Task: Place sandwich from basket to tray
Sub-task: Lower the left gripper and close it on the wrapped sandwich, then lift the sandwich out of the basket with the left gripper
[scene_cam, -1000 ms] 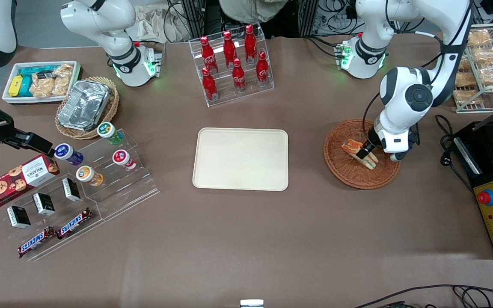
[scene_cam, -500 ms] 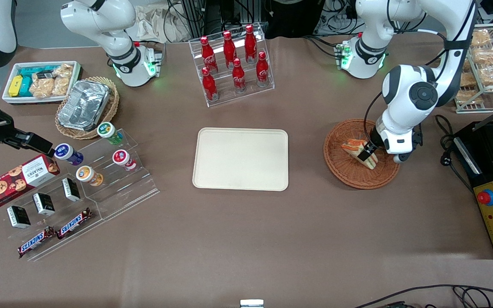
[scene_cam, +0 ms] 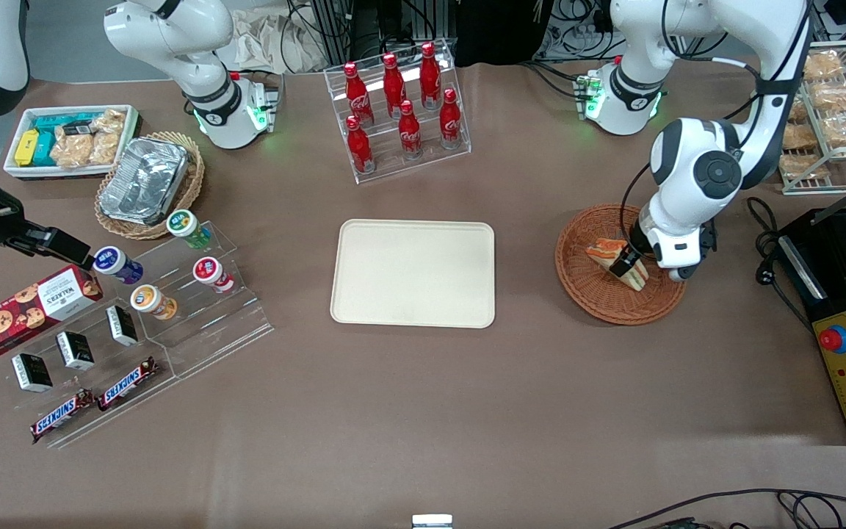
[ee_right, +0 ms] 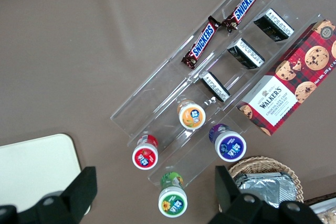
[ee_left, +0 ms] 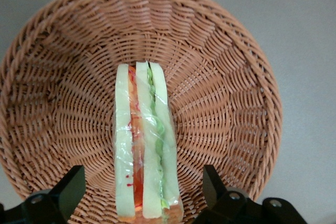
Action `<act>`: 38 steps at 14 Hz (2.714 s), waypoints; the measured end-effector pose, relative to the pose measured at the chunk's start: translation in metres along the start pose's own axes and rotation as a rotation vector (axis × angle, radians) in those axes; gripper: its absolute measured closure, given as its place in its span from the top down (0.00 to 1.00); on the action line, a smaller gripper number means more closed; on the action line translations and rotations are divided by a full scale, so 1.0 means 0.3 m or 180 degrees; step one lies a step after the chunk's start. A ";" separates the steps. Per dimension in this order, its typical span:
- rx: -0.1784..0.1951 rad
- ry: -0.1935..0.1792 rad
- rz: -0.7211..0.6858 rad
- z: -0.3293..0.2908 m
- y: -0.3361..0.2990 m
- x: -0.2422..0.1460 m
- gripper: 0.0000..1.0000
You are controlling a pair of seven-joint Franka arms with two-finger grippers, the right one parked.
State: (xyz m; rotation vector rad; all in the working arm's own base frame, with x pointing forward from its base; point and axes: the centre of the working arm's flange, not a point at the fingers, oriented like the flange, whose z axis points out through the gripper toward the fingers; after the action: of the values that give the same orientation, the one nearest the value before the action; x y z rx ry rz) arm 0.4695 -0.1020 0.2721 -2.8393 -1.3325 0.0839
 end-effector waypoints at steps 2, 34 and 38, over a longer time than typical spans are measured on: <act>0.0023 -0.0014 -0.0015 0.025 0.004 -0.010 0.99; 0.0429 -0.0174 0.1239 -0.747 0.276 -0.231 0.18; 0.0319 -0.0147 0.1720 -0.731 0.324 -0.292 0.18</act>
State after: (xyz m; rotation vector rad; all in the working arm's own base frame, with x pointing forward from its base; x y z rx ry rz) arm 0.4993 -0.2273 0.4926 -3.0319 -0.5117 0.2096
